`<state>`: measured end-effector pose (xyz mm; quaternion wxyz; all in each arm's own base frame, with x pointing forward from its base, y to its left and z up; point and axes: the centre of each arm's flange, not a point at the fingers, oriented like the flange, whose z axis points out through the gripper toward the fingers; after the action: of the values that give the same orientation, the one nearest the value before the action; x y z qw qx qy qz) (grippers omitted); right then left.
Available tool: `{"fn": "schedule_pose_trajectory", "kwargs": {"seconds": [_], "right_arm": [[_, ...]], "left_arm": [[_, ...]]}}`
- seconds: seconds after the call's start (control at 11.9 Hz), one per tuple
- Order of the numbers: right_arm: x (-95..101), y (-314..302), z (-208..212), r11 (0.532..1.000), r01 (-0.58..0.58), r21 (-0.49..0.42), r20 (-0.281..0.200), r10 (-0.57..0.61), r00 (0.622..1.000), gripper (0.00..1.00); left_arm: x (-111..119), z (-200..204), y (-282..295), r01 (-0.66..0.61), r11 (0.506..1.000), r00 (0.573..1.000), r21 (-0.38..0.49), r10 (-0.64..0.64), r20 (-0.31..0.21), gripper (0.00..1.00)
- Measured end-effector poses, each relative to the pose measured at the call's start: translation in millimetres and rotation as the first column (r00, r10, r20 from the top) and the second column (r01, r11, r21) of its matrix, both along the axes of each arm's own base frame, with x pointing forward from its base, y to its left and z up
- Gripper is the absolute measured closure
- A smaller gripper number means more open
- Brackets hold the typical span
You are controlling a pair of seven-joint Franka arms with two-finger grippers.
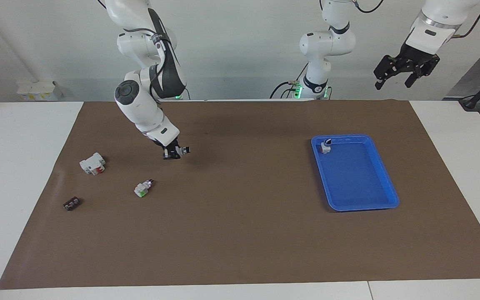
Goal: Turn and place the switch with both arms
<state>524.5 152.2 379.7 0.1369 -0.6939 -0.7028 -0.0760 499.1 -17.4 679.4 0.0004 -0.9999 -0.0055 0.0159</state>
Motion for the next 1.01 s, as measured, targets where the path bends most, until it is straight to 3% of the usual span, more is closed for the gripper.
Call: {"fn": "schedule_pose_trajectory", "kwargs": {"seconds": [0.34,0.67,1.01], "right_arm": [[-4.7,70.3,31.5,0.981,0.041,0.191,-0.013,-0.039,0.999,0.67],[-24.5,154.6,79.0,0.960,0.085,0.268,-0.041,-0.077,0.996,0.67],[-58.5,228.3,102.9,0.935,0.158,0.318,-0.021,-0.159,0.987,0.67]], "left_arm": [[0.0,0.0,0.0,0.000,1.000,1.000,0.000,0.000,0.000,0.00],[0.0,0.0,0.0,0.000,1.000,1.000,0.000,0.000,0.000,0.00],[-1.6,-0.4,0.4,-0.001,1.000,1.000,0.000,0.001,-0.009,0.00]]}}
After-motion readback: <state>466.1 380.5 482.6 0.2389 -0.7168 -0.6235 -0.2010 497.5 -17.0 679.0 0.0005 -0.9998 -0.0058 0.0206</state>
